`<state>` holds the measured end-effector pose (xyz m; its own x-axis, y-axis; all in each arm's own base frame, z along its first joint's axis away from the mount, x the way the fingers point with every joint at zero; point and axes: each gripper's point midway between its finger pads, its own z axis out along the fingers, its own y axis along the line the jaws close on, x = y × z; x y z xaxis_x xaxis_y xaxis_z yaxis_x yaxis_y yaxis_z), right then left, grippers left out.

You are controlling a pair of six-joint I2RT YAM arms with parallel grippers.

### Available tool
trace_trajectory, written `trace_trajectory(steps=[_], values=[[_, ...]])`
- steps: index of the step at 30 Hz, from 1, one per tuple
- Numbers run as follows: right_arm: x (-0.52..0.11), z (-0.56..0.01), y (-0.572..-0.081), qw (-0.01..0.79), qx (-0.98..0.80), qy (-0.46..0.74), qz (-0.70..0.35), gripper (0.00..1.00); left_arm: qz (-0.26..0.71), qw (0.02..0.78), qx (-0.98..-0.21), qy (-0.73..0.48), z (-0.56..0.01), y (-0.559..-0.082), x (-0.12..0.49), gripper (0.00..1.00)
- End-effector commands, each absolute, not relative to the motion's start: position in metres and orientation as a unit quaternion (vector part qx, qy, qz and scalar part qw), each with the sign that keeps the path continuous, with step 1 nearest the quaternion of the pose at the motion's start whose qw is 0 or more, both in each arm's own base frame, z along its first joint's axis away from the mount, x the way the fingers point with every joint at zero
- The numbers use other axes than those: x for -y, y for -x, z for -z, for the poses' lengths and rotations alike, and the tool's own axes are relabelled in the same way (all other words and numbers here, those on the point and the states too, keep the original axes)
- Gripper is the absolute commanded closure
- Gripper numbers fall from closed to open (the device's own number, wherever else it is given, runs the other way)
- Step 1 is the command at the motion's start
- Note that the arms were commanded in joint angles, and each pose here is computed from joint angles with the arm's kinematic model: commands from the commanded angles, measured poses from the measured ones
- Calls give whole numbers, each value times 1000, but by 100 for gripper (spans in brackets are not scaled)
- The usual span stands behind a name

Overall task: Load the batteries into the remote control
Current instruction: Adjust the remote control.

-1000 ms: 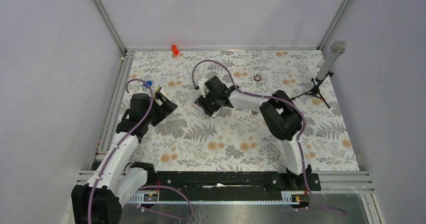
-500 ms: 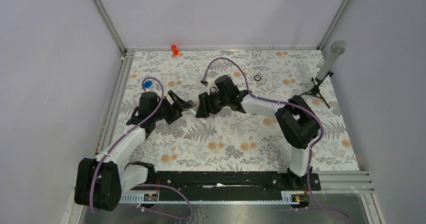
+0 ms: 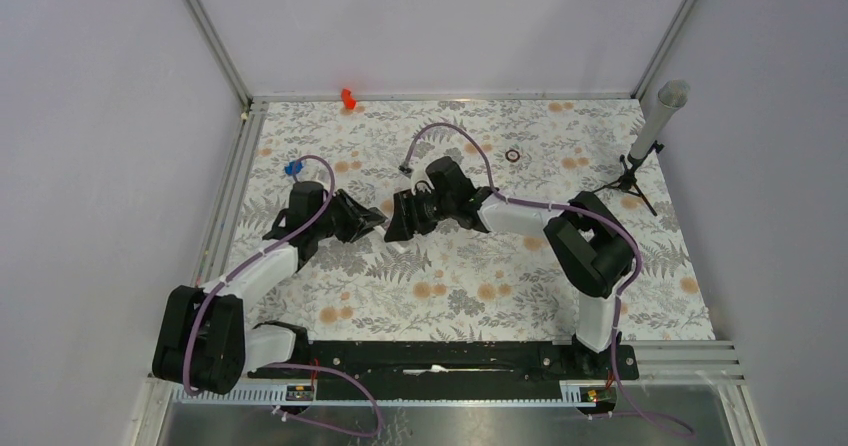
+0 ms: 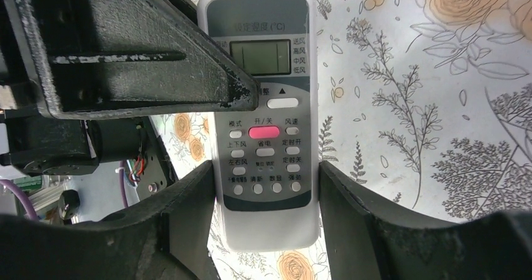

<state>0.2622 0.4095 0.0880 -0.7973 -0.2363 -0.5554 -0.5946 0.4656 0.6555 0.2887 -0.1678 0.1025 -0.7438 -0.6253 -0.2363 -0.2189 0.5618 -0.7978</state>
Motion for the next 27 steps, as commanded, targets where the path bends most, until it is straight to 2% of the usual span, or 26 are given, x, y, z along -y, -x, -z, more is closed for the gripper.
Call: trace_trajectory(steps=[1,3,4,6,10,19,27], values=[[-431,-123,-261,223,-798,274,-489,48,405,267,-841,240,-112,-299,172,83],[-431,-122,-262,229,-800,279,-479,43,400,263,-845,239,-111,-298,171,97],[-430,-121,-265,239,-804,283,-466,33,395,263,-847,240,-112,-299,170,100],[-423,-120,-267,263,-807,294,-440,18,380,254,-855,244,-110,-298,168,100],[-410,-131,-268,341,-791,315,-398,7,366,245,-863,248,-114,-299,165,100],[-412,-127,-249,452,-763,384,-256,7,340,235,-868,277,-123,-299,158,100],[-420,-123,-246,517,-736,411,-153,23,337,210,-868,299,-122,-289,158,100]])
